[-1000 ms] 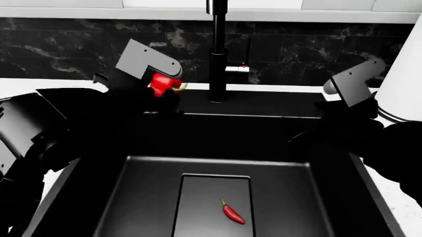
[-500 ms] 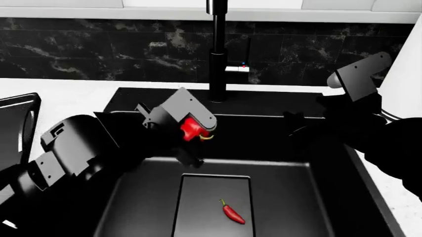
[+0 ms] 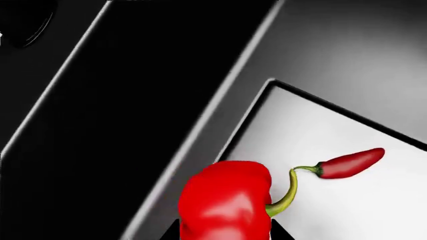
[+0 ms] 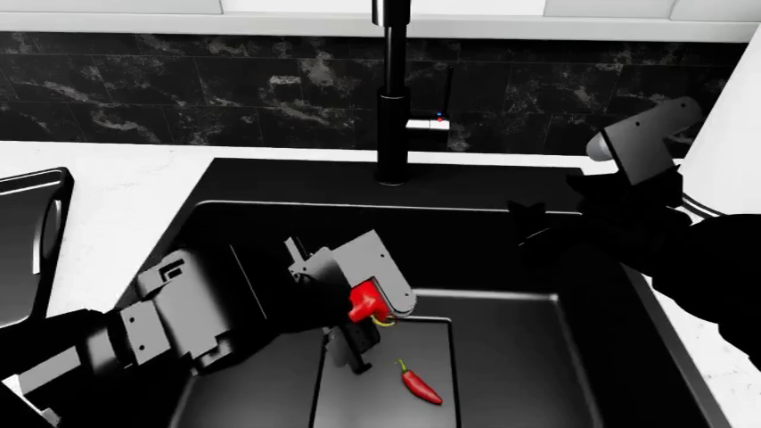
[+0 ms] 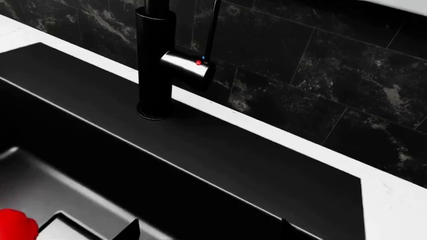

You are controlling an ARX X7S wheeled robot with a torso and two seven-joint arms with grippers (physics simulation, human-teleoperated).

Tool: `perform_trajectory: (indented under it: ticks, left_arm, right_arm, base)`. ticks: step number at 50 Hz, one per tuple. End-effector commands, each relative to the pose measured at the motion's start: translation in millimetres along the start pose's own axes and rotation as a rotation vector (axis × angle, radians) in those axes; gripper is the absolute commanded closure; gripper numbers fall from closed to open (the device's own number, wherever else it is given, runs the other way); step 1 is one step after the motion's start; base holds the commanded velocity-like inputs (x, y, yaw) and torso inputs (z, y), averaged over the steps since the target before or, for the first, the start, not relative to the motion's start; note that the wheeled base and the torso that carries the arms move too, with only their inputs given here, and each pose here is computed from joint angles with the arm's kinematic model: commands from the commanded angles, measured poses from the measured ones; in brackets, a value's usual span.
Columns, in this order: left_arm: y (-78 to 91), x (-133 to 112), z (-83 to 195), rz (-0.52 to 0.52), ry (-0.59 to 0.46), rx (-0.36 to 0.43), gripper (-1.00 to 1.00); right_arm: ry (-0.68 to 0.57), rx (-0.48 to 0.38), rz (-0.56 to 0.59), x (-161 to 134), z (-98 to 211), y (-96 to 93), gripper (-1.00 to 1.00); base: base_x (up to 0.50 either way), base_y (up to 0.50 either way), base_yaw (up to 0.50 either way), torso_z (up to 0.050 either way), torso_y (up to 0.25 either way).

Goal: Pick up the fruits and vegetables and place them in the sink. Turn on the sink faucet to wash them. Then turn the sink off and put them in the tray.

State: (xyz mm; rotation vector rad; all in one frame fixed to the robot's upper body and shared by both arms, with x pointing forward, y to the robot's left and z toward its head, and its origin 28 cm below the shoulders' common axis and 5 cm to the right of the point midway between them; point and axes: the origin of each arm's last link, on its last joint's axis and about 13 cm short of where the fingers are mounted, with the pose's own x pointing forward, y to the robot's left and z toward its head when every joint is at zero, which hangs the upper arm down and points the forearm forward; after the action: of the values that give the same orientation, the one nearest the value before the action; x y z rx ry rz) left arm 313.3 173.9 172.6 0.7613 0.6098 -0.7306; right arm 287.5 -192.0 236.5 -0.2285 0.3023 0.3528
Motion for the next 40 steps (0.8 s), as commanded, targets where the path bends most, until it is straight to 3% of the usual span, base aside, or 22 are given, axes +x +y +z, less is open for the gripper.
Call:
perform_trajectory:
  ticks: [1,14,31,32,40]
  left_arm:
    - [-8.2,7.3,-2.7,-0.033,0.036,0.05,1.0]
    - [-21.9,22.8,-12.8,-0.067,0.116,0.089,1.0]
    - [-26.3,24.0,-12.9,-0.088,0.113,0.107,1.0]
    - [-26.1,23.3,-12.5,-0.087,0.111,0.107,-1.0]
    - [-23.4,12.5,-6.9,-0.077,0.055,0.105,-1.0]
  right_arm:
    - [-0.002,0.006,0.0,1.9,-1.1,-0.1,-1.0]
    - [-0.002,0.005,0.004,6.2,-0.9,2.0,-1.0]
    - [0.008,0.012,-0.002,8.9,-3.2,0.8,-1.0]
    - [0.009,0.013,-0.004,8.9,-3.2,0.8,-1.0]
    - [0.006,0.012,-0.005,8.6,-1.1,1.5,-1.0]
  base:
    - [0.0,0.0,0.0,0.0,0.0]
    - [0.0,0.0,0.0,0.0,0.0]
    - [0.0,0.0,0.0,0.0,0.001]
    - [0.0,0.0,0.0,0.0,0.0]
    - [0.0,0.0,0.0,0.0,0.0]
